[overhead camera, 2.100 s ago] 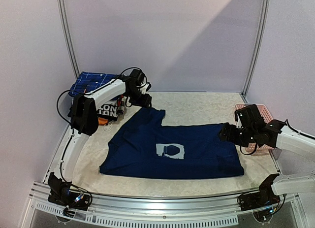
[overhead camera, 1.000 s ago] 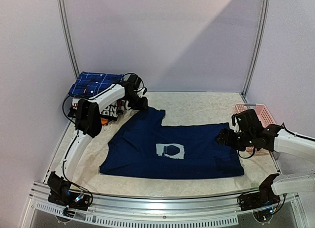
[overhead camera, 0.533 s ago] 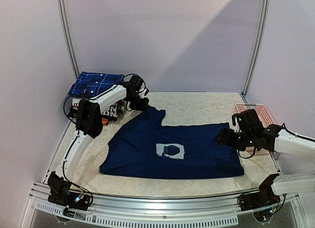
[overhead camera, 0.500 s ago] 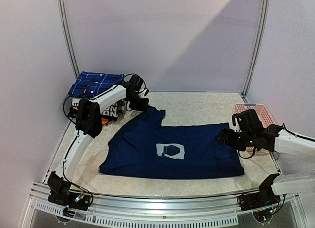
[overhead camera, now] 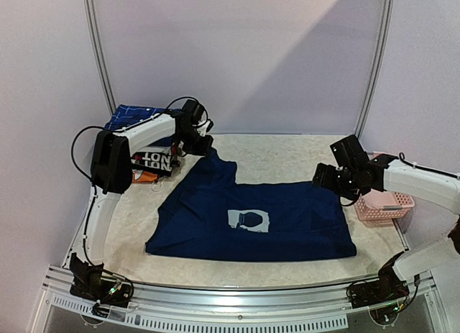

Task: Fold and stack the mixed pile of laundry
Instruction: Pick up the 1/3-folded T-shirt from the center of the board, then fold the 1/3-folded T-shirt at the center of the board, then smooth out the rectangle-folded T-shirt at the center of the board.

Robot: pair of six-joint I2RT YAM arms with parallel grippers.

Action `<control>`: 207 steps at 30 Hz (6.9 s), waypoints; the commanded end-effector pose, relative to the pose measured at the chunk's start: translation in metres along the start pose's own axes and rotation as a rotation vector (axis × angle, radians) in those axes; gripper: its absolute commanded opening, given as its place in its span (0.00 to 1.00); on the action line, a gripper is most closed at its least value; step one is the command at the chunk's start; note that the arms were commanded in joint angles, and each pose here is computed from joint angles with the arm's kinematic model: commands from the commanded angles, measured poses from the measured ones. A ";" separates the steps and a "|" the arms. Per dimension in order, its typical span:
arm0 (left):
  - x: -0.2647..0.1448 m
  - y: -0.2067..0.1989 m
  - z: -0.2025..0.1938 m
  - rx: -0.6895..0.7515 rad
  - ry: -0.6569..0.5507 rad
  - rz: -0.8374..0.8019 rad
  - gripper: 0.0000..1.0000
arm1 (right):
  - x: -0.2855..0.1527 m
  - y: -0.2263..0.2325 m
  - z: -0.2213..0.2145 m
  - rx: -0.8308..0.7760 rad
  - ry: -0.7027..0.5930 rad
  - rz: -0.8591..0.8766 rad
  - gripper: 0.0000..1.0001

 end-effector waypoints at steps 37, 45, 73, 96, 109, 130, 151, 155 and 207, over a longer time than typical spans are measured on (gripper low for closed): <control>-0.040 -0.022 -0.010 0.075 -0.106 -0.032 0.00 | 0.187 -0.040 0.059 0.123 0.186 -0.379 0.41; -0.046 -0.022 -0.011 0.076 -0.119 -0.029 0.00 | 0.183 -0.048 0.057 0.099 0.195 -0.428 0.30; -0.097 -0.025 -0.002 0.086 -0.223 -0.006 0.00 | 0.158 -0.022 0.073 0.035 0.191 -0.379 0.00; -0.153 -0.053 -0.075 0.107 -0.253 -0.008 0.00 | 0.084 -0.023 0.048 -0.104 0.106 -0.389 0.00; -0.175 -0.056 -0.136 0.105 -0.232 0.082 0.00 | 0.065 -0.056 0.032 -0.110 0.080 -0.462 0.00; -0.172 -0.069 -0.190 0.073 -0.206 0.095 0.00 | 0.063 -0.075 -0.001 -0.110 0.116 -0.496 0.17; -0.173 -0.076 -0.253 0.074 -0.162 0.113 0.00 | 0.010 -0.040 -0.012 -0.112 0.094 -0.221 0.49; -0.165 -0.074 -0.260 0.071 -0.144 0.122 0.00 | 0.023 -0.031 -0.016 -0.105 0.099 -0.177 0.48; -0.107 -0.073 -0.235 0.054 -0.112 0.284 0.53 | 0.024 -0.012 -0.040 -0.179 0.158 -0.063 0.33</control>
Point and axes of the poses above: each gripper's point midway between its finger pads, its own x axis out along the fingers, its own y axis along the line the jaws close on, z = x × y, the point moved 2 cm from there along -x, back along the fingers, and after that the axes turned 9 degrees about x, right-handed, at the moved point
